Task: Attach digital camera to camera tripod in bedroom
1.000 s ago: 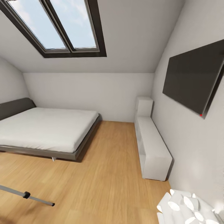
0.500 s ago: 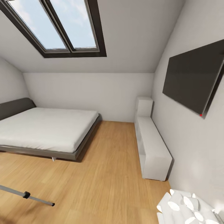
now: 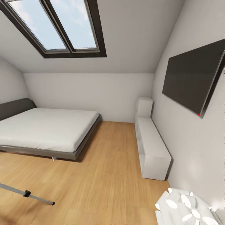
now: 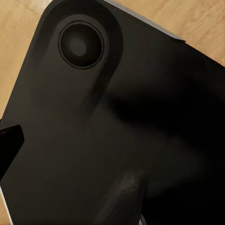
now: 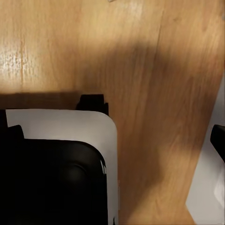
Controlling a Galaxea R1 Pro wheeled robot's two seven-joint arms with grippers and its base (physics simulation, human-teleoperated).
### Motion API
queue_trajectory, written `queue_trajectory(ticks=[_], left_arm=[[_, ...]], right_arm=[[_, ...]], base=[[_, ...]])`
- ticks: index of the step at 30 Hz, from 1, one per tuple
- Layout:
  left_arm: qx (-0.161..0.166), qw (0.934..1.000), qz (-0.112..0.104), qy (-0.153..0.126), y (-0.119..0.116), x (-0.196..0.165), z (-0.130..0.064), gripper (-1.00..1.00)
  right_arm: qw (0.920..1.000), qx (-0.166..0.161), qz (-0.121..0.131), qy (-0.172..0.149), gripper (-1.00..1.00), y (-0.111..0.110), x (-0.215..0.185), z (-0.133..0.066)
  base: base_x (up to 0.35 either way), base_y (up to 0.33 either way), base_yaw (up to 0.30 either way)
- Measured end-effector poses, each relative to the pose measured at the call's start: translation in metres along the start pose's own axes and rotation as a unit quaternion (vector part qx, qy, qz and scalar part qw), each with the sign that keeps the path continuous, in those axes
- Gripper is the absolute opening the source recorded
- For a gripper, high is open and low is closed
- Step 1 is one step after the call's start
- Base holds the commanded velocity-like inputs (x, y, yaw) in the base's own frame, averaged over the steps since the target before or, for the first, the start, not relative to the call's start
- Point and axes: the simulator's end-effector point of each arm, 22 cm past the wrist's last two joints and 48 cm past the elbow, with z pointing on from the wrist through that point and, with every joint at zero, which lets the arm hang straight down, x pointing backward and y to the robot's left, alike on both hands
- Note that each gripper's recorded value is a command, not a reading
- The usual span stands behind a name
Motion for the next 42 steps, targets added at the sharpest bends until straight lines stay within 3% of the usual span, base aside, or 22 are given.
queue_trajectory(ticks=[21, 30, 37, 38, 42], left_arm=[[-0.001, 1.0000, -0.001, 0.000, 0.001, 0.000, 0.000, 1.00], [-0.001, 1.0000, -0.001, 0.000, 0.001, 0.000, 0.000, 1.00], [-0.001, 1.0000, -0.001, 0.000, 0.001, 0.000, 0.000, 1.00], [-0.001, 1.0000, -0.001, 0.000, 0.001, 0.000, 0.000, 1.00], [-0.001, 1.0000, -0.001, 0.000, 0.001, 0.000, 0.000, 1.00]], right_arm=[[1.0000, -0.004, -0.003, 0.000, 1.00, 0.003, 0.000, 0.000], [0.9994, -0.007, -0.034, 0.004, 1.00, 0.006, 0.002, 0.000], [0.9961, -0.017, -0.085, 0.013, 1.00, 0.020, 0.008, 0.001], [0.9921, -0.027, -0.122, 0.016, 1.00, 0.034, 0.011, 0.001], [0.9833, -0.040, -0.176, 0.018, 1.00, 0.055, 0.014, 0.002]], base=[[-0.021, -0.014, 0.000], [0.000, 0.000, 0.000], [0.000, 0.000, 0.000], [0.000, 0.000, 0.000], [0.000, 0.000, 0.000]])
